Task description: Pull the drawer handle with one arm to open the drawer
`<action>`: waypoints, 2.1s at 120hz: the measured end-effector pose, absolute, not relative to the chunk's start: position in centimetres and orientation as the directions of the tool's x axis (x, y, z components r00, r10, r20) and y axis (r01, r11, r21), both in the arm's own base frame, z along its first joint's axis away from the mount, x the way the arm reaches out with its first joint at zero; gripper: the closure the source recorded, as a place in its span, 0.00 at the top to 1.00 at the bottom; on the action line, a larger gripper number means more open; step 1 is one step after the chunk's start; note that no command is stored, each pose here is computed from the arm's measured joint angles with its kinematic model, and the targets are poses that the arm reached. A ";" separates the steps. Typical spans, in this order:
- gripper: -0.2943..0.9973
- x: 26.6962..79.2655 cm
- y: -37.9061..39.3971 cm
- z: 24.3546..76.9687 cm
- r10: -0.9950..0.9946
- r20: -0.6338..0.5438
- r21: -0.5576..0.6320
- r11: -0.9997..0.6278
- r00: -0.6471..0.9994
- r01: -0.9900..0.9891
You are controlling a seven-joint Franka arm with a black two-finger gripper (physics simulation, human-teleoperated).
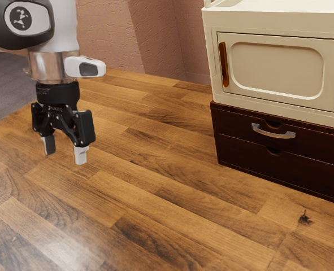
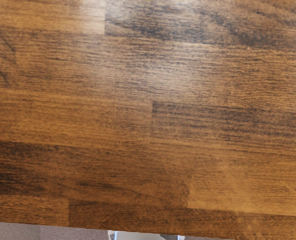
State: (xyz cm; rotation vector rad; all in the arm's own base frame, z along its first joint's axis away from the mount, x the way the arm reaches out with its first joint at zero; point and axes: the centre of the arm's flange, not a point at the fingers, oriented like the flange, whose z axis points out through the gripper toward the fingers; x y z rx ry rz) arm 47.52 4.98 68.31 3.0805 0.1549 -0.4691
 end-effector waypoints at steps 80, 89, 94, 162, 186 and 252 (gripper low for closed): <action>0.77 49.2 2.3 80.2 0.383 0.175 0.095 -0.924 0.907 0.371; 0.77 49.6 0.8 80.0 0.484 0.160 0.118 -0.875 0.861 0.470; 0.77 49.8 -0.1 79.9 0.531 0.155 0.131 -0.847 0.833 0.515; 0.77 63.2 -9.7 67.3 0.853 0.066 0.279 -0.514 0.518 0.811; 0.72 65.6 -11.1 64.0 0.902 0.028 0.331 -0.414 0.430 0.848; 0.59 68.8 -14.3 59.6 0.951 -0.037 0.416 -0.263 0.305 0.870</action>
